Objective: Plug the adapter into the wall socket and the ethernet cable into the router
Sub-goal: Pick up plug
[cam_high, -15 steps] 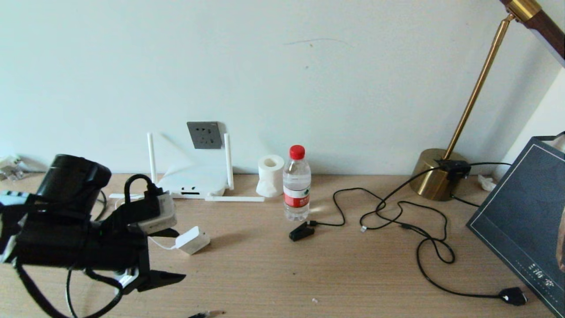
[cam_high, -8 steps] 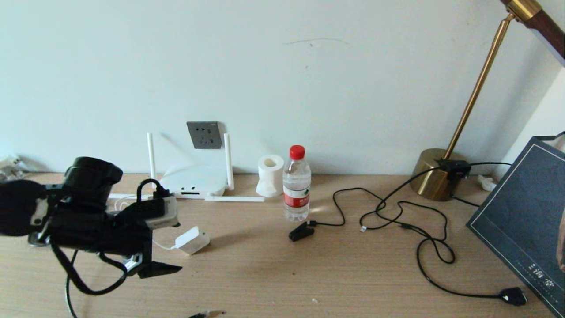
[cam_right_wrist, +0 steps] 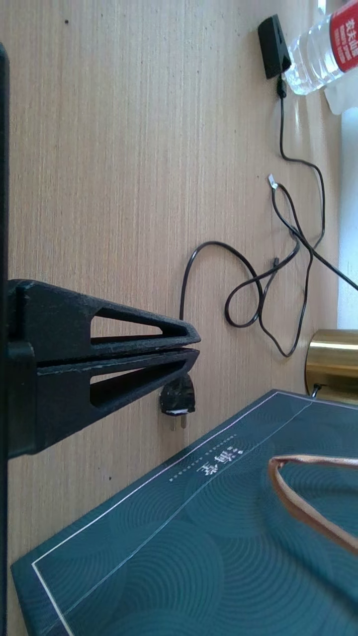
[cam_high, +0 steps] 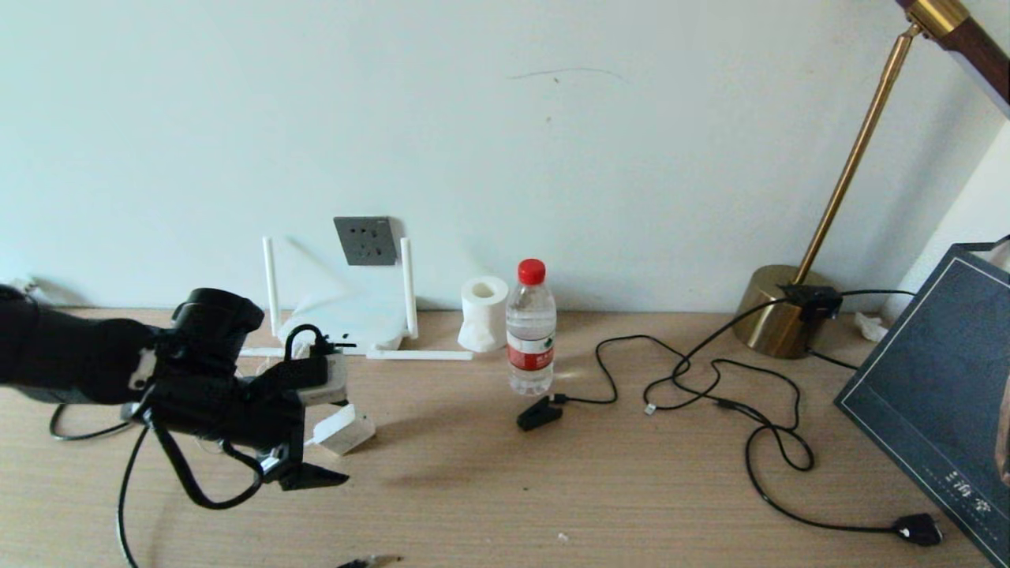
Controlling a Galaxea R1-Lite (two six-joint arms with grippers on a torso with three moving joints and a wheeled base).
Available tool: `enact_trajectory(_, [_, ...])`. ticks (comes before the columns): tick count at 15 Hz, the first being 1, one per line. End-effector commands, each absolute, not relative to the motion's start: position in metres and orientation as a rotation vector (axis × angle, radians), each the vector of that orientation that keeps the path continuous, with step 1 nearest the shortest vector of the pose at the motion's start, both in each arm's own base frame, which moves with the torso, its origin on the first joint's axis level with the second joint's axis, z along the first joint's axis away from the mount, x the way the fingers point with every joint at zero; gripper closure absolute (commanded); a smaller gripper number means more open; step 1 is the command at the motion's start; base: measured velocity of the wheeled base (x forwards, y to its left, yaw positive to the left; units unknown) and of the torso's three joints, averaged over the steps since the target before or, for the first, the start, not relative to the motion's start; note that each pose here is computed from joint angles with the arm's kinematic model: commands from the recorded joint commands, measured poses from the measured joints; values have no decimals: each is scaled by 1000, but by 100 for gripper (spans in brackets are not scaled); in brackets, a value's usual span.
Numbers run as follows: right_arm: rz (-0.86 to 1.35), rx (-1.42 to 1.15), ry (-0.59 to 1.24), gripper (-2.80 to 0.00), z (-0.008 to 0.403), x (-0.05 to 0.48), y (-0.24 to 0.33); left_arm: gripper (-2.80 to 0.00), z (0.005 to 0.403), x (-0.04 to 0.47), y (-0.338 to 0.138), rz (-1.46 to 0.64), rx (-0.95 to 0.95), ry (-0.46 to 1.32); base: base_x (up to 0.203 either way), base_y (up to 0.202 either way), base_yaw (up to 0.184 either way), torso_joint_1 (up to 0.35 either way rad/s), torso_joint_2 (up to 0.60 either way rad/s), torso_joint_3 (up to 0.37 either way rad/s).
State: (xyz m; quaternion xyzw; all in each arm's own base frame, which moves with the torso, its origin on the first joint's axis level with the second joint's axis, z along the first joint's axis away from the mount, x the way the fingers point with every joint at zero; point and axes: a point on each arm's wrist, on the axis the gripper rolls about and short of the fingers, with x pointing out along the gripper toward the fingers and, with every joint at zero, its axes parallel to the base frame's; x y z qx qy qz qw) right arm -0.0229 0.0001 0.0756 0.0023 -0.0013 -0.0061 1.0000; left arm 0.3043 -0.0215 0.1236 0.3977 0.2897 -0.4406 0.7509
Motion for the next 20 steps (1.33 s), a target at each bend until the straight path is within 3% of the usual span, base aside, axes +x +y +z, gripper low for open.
enact_trajectory(1, [-12, 5, -2, 0, 76, -23, 0, -280, 119, 306, -23, -977, 869, 644, 0, 0, 0, 0, 0, 0])
enact_trajectory(6, [-12, 5, -2, 0, 76, -23, 0, -280, 119, 307, -22, -971, 859, 652, 0, 0, 0, 0, 0, 0])
enact_trajectory(7, [-12, 5, -2, 0, 76, -23, 0, 0, 119, 307, -21, -964, 851, 656, 0, 0, 0, 0, 0, 0])
enact_trajectory(17, [-12, 5, -2, 0, 76, -23, 0, 0, 103, 323, -20, -920, 829, 679, 0, 0, 0, 0, 0, 0])
enact_trajectory(20, [-12, 5, -2, 0, 76, -23, 0, 0, 120, 316, -19, -895, 839, 639, 0, 0, 0, 0, 0, 0])
